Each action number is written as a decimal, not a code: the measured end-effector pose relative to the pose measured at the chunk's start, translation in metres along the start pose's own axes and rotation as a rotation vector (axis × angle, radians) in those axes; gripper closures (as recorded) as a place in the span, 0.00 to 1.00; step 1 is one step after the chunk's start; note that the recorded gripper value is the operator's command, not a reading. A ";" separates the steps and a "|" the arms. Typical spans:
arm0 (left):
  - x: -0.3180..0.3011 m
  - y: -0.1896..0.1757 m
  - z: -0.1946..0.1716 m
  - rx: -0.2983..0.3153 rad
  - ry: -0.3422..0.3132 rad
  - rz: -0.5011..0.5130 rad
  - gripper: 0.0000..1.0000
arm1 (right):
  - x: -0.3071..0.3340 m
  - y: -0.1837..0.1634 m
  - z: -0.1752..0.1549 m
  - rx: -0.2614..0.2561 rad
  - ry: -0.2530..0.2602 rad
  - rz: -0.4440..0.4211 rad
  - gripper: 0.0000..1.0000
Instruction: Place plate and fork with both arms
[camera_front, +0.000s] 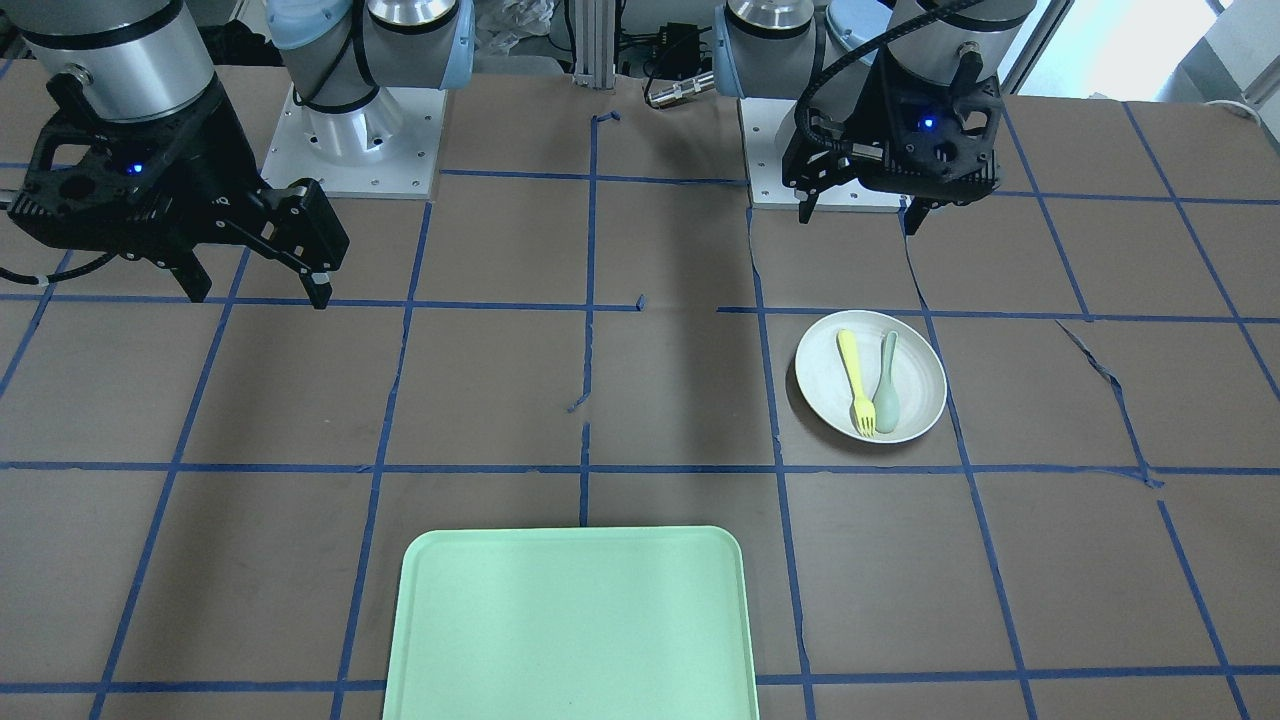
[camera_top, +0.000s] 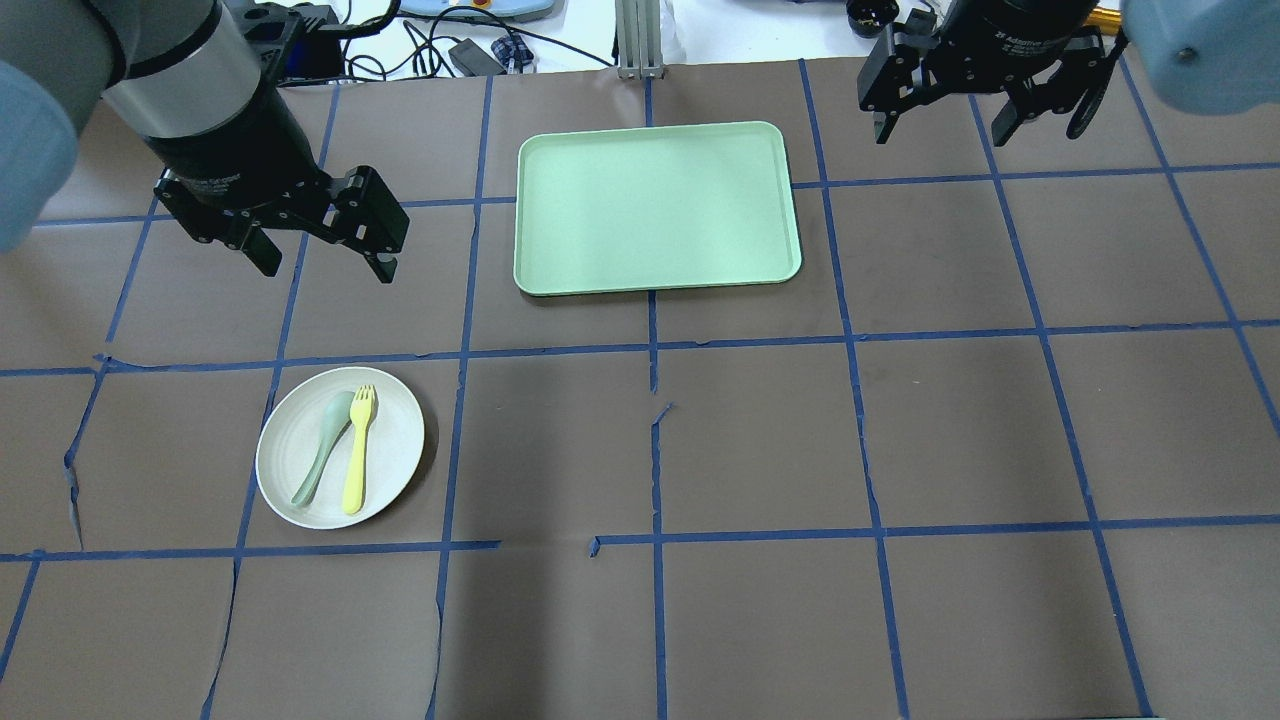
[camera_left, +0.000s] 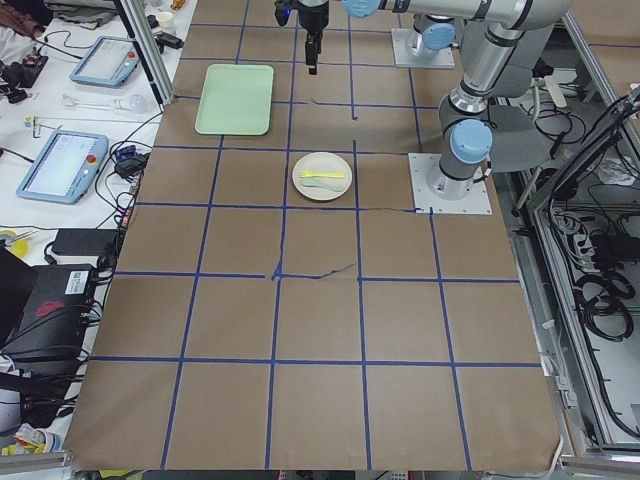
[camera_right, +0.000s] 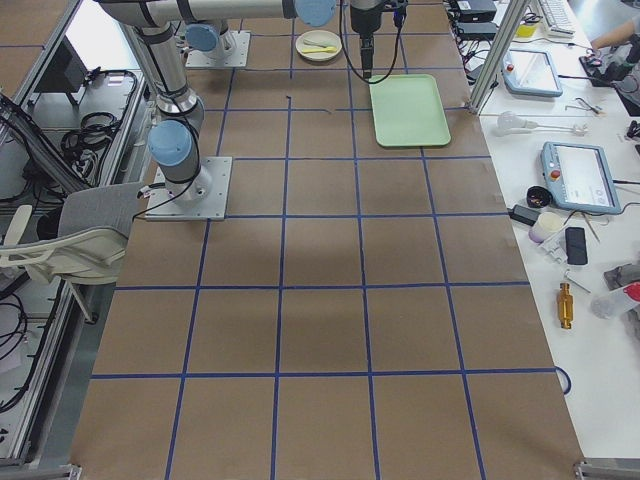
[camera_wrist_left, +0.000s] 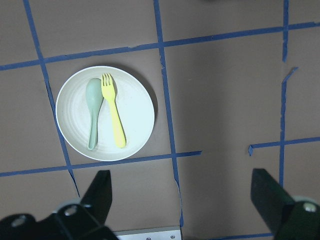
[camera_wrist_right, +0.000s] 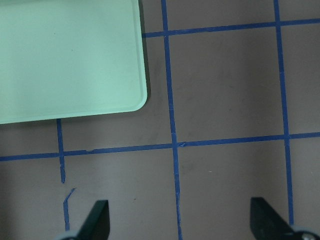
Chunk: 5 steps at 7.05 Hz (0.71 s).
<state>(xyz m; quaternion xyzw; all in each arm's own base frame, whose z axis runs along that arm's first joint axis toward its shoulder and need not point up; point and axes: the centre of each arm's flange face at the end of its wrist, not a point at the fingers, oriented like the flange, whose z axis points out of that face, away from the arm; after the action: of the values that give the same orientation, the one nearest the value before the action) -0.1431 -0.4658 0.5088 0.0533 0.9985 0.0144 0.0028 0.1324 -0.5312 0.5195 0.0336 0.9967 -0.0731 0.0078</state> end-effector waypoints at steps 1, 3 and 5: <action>0.000 0.001 -0.002 0.005 0.002 0.000 0.00 | 0.000 -0.001 0.000 0.001 0.000 -0.001 0.00; 0.001 0.001 -0.003 0.009 0.005 -0.001 0.00 | 0.000 -0.001 -0.001 0.001 0.001 -0.002 0.00; -0.001 -0.003 -0.001 0.006 0.007 -0.017 0.00 | -0.001 0.000 -0.001 0.002 0.001 -0.001 0.00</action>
<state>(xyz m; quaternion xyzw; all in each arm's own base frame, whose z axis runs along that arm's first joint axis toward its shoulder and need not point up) -0.1424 -0.4688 0.5096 0.0449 0.9989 0.0115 -0.0007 0.1329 -0.5314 0.5206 0.0329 0.9967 -0.0741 0.0070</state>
